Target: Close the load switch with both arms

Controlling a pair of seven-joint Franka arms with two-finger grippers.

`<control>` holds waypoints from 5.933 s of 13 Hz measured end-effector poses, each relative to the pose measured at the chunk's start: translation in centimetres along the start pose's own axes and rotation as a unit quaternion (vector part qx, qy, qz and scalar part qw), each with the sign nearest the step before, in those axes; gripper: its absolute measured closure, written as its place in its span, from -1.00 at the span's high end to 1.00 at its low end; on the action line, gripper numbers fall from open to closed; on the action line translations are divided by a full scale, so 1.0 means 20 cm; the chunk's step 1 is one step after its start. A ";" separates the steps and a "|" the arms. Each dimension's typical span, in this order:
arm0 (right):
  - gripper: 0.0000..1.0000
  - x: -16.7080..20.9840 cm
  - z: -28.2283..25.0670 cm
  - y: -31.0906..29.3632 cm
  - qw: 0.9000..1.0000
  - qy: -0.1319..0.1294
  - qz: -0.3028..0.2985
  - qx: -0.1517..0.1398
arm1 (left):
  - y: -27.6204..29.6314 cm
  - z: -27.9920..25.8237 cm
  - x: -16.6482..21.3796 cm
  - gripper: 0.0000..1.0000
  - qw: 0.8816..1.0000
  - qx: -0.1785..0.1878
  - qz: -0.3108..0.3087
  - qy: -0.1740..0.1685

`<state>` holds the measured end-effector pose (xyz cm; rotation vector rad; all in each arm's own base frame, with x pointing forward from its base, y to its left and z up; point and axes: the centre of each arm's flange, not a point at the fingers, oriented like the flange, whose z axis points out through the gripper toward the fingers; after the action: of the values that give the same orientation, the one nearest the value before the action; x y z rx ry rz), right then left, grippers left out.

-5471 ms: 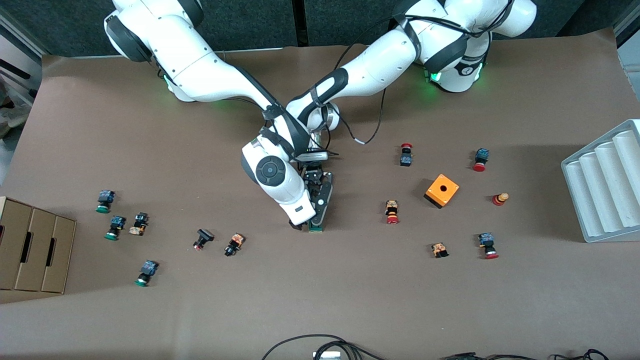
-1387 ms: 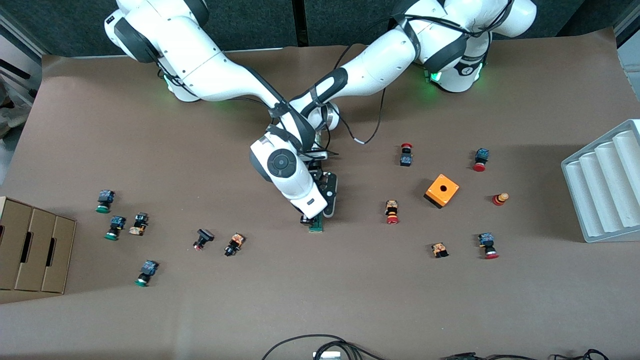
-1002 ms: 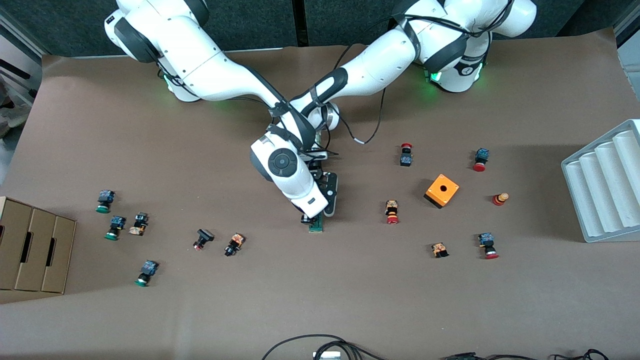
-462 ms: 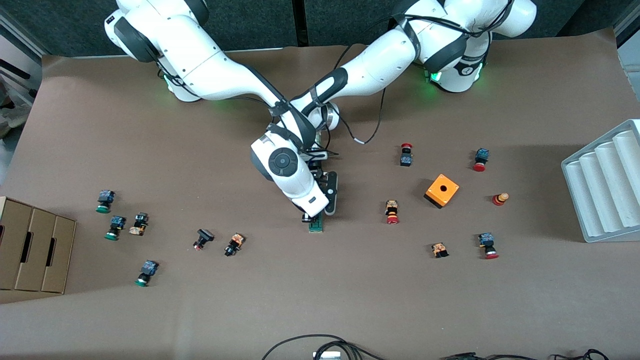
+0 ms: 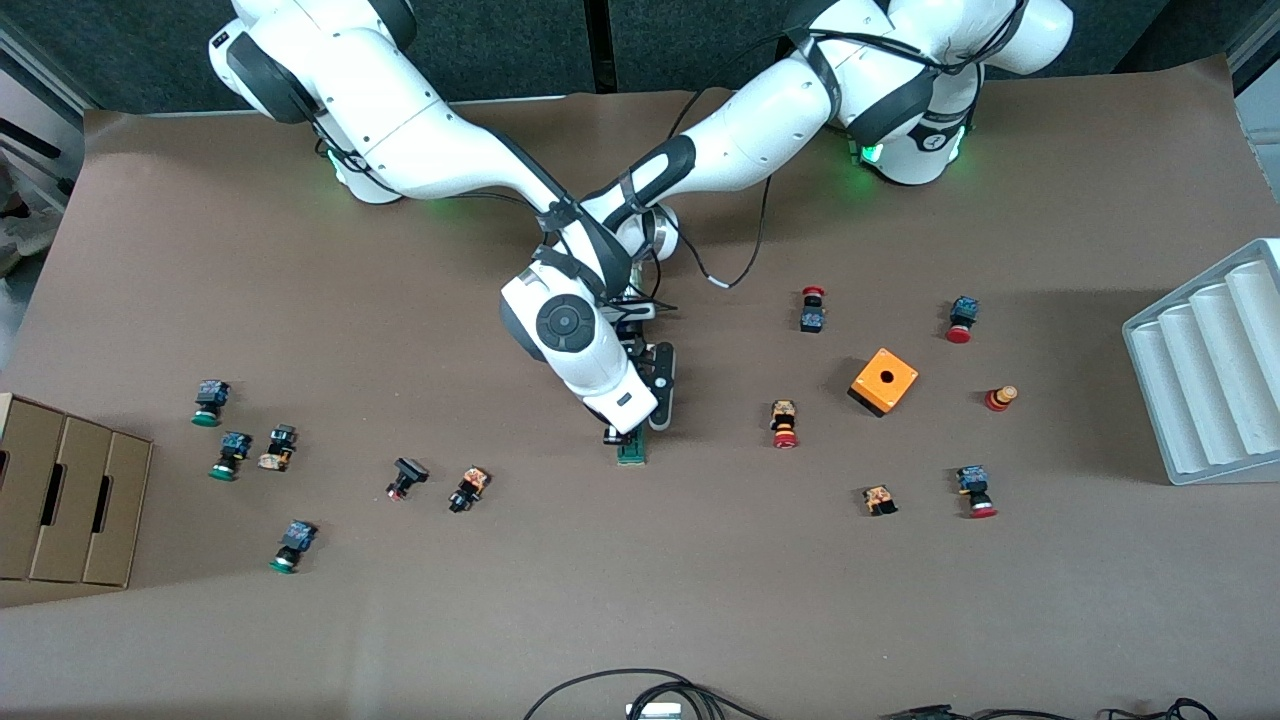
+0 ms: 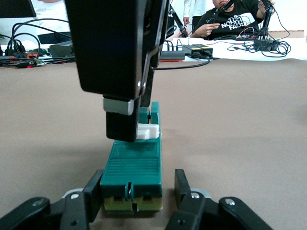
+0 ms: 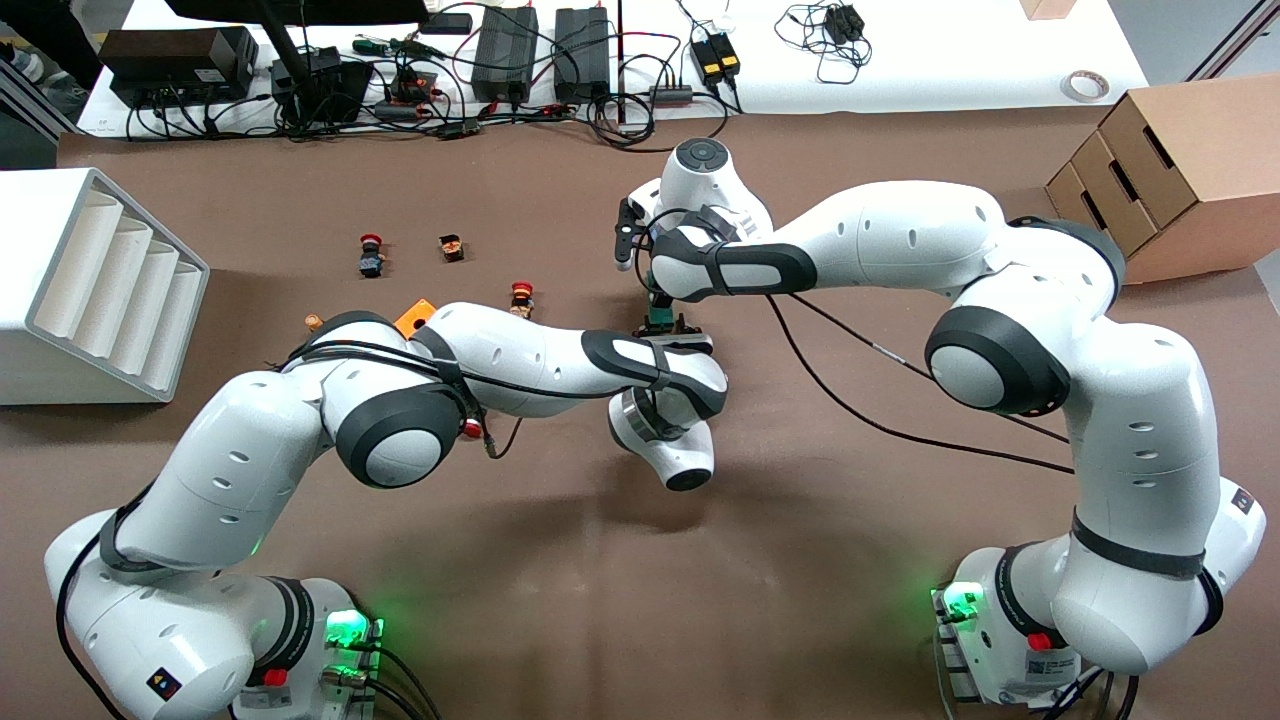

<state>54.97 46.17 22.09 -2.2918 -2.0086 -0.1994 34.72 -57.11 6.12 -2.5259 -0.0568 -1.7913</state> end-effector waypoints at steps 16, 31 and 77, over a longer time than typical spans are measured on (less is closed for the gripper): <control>0.20 0.00 -0.06 0.02 1.000 0.005 0.001 -0.006 | 0.00 0.00 0.00 0.30 1.000 0.000 0.000 0.000; -0.05 0.01 -0.09 0.01 1.000 0.004 -0.012 -0.004 | 0.00 0.00 0.00 0.30 1.000 0.000 0.001 0.000; 0.44 -0.09 -0.02 0.15 1.000 0.004 0.006 -0.026 | 0.00 0.00 0.00 0.29 1.000 0.000 0.001 0.000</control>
<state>57.67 43.88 22.21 -2.3291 -2.0089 -0.2621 34.70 -57.13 6.11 -2.5247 -0.0522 -1.7914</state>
